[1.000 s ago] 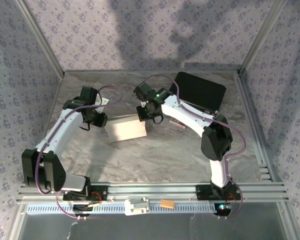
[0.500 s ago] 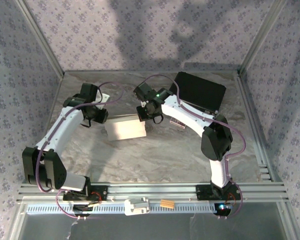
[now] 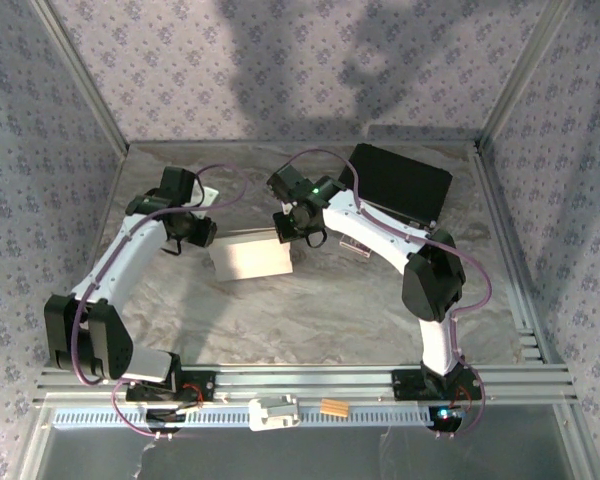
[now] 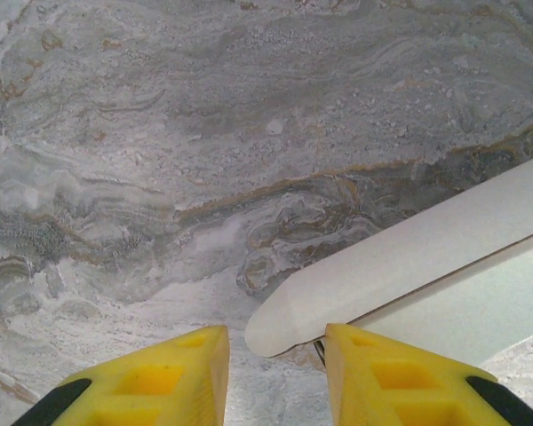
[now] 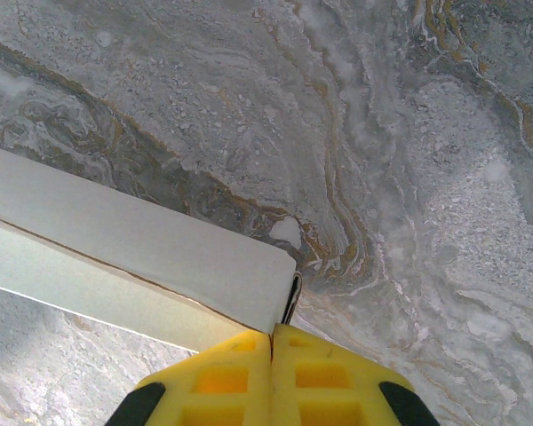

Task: Fold the paper box

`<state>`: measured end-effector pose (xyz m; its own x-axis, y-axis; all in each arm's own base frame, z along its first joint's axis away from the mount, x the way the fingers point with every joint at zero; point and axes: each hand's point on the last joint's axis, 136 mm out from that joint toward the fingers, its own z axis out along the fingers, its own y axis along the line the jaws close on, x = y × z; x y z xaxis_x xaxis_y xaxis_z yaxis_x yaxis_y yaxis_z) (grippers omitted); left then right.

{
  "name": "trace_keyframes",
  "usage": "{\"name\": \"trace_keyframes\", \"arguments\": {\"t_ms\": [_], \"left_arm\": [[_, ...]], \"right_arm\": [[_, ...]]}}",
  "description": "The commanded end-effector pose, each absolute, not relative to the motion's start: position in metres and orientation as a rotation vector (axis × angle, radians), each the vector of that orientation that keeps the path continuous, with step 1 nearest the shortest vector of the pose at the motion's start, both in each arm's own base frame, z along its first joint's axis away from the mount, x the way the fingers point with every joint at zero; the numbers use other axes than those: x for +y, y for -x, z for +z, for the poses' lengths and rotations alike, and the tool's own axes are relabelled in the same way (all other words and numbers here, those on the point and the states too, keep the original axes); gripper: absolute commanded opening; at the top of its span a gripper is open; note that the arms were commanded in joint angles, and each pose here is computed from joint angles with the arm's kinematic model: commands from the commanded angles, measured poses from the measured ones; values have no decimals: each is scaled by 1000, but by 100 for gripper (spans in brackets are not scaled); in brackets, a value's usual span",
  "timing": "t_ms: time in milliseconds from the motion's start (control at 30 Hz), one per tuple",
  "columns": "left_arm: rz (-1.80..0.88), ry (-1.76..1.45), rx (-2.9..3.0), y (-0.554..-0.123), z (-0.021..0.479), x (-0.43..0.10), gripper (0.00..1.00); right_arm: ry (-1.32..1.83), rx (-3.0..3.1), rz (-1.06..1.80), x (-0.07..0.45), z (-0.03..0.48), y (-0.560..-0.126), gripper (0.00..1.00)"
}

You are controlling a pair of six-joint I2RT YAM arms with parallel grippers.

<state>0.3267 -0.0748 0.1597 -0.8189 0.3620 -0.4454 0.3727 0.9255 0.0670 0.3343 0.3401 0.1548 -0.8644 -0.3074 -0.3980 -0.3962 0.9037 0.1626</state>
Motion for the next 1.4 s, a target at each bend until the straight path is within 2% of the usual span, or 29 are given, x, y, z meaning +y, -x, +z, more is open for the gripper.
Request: {"name": "trace_keyframes", "arguments": {"t_ms": [0,467,633,933,1100,1367], "left_arm": [[-59,-585,2613,-316,158,-77,35],[-70,-522,2544,-300,177,-68,43],[-66,-543,2583,-292,164,-65,41],[-180,-574,2568,-309,169,-81,33],[-181,-586,2568,-310,170,-84,32],[-92,-529,2523,-319,183,-76,47]], "right_arm": [[563,2782,285,333,134,-323,0],[637,2759,268,323,137,-332,0],[663,2752,272,321,137,-333,0],[675,2742,294,319,138,-336,0],[673,2737,308,322,140,-336,0],[676,2737,303,326,139,-333,0]]}}
